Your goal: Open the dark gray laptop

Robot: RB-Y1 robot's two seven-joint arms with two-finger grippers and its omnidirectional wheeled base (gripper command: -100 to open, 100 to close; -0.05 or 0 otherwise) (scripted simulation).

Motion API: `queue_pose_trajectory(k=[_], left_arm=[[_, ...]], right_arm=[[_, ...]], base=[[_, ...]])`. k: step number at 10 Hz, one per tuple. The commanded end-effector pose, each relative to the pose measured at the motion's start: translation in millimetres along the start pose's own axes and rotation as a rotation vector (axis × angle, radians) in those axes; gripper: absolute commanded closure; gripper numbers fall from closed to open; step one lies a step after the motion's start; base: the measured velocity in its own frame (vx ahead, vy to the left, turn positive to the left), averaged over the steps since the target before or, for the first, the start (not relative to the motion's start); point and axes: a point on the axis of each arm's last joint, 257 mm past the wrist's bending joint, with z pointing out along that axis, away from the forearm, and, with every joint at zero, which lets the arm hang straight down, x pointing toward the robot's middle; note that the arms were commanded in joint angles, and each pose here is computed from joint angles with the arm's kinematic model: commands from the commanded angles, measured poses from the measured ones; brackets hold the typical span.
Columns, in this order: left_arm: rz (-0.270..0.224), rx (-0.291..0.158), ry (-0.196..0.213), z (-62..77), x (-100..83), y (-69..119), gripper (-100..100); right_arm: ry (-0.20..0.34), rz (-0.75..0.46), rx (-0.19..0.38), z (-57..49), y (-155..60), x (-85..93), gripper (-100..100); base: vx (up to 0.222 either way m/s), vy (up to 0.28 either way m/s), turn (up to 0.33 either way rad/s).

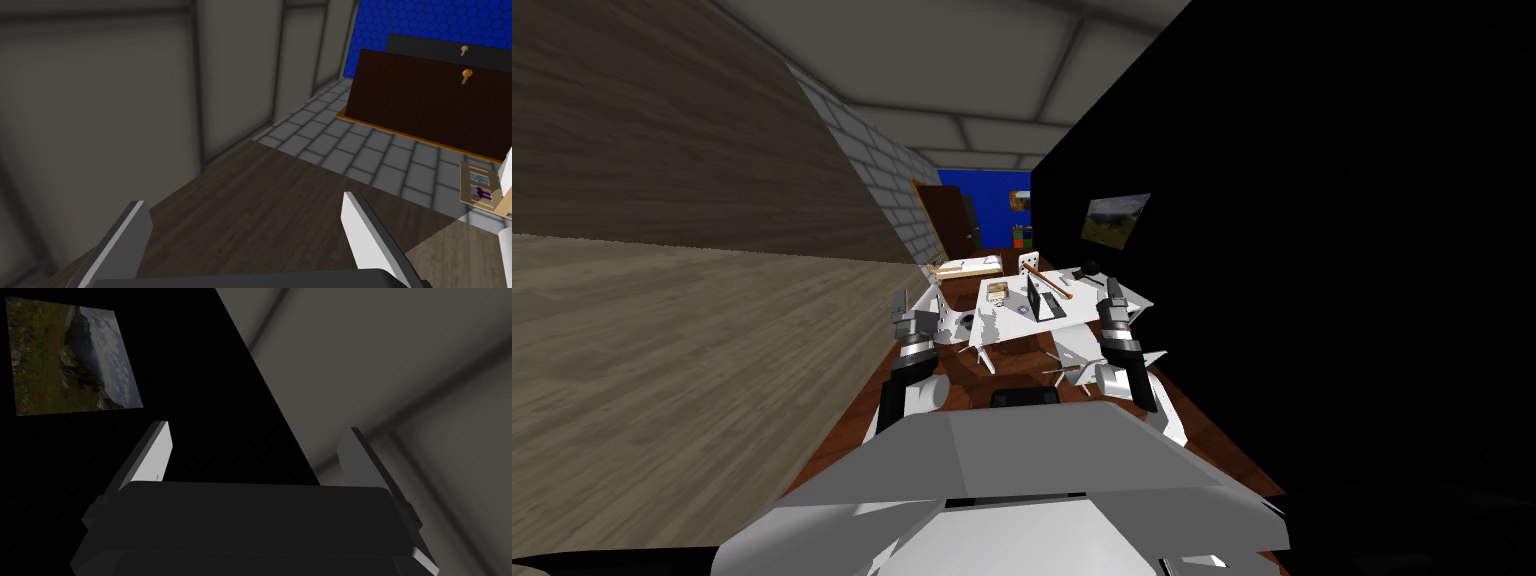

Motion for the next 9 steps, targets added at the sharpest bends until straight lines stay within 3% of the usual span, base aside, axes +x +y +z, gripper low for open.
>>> queue_pose_trajectory(k=[1,9], left_arm=[[0.000,0.000,0.000,0.0,0.0,0.0,0],[0.000,0.000,0.000,0.0,0.0,-0.2,0]], right_arm=[[0.000,0.000,0.000,0.0,0.0,0.0,0],[0.000,0.000,0.000,0.1,0.2,0.0,0]], base=[[0.000,0.000,0.000],[0.000,0.000,0.000]])
